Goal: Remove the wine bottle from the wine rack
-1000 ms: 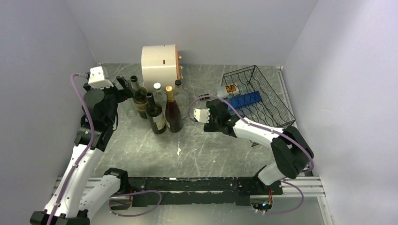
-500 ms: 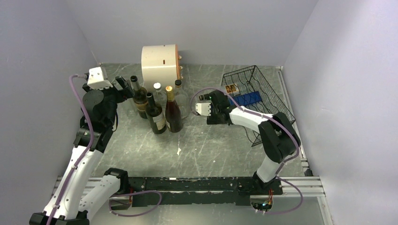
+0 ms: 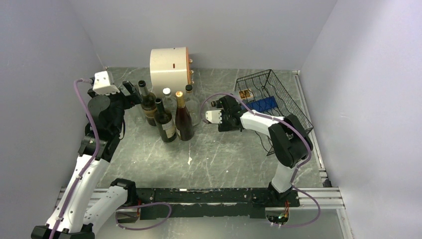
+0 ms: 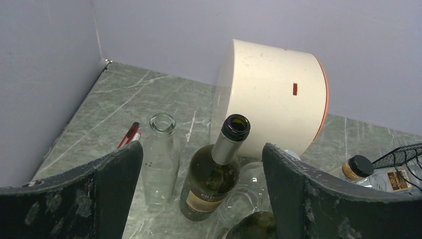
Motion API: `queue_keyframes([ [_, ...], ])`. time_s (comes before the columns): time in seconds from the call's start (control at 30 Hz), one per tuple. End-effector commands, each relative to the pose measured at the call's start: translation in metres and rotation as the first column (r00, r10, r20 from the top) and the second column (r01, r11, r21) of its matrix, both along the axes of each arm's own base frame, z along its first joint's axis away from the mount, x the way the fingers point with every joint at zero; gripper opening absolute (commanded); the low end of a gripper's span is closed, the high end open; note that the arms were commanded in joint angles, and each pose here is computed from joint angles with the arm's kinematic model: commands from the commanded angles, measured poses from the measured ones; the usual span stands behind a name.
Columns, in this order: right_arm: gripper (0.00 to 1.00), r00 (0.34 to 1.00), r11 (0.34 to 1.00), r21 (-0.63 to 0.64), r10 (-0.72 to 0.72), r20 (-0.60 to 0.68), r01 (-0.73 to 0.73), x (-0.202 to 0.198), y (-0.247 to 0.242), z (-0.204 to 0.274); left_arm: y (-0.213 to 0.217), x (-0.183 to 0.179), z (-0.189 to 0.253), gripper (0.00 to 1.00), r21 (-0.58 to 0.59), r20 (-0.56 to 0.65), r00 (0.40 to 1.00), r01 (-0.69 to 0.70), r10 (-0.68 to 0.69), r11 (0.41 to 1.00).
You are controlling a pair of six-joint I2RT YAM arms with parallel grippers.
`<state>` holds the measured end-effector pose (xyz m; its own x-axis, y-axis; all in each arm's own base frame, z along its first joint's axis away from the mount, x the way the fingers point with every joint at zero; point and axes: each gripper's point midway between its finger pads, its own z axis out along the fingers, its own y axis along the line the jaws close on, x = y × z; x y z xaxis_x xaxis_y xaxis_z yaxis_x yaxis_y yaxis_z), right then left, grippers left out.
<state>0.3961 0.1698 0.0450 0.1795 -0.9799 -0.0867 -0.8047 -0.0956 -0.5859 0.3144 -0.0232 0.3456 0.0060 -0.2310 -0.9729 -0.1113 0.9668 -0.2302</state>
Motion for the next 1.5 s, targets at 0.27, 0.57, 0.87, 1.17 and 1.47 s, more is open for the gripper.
queue_keyframes([
  [0.27,0.66,0.994,0.998,-0.007,0.057,-0.098,-0.058,-0.013,0.003,-0.026,0.001,-0.001,0.013,0.93,0.001,0.038,0.999,-0.006,0.006,1.000],
  [0.57,0.42,0.991,0.993,0.064,0.108,-0.083,-0.103,-0.024,0.030,-0.008,0.001,-0.002,0.014,0.93,-0.001,0.043,0.999,-0.002,0.002,1.000],
  [0.87,0.27,0.988,0.989,0.084,0.127,-0.086,-0.120,-0.041,0.039,-0.002,0.000,0.000,0.012,0.93,0.000,0.037,0.999,0.000,0.000,1.000],
  [1.17,0.13,0.982,0.968,0.188,0.178,-0.059,-0.164,-0.067,0.049,0.015,-0.001,0.000,0.012,0.93,-0.001,0.035,0.999,0.004,-0.004,1.000],
  [1.47,0.00,0.963,0.944,0.219,0.264,-0.055,-0.246,-0.110,0.072,0.020,-0.001,0.000,0.012,0.93,-0.002,0.034,0.999,0.005,-0.005,1.000],
])
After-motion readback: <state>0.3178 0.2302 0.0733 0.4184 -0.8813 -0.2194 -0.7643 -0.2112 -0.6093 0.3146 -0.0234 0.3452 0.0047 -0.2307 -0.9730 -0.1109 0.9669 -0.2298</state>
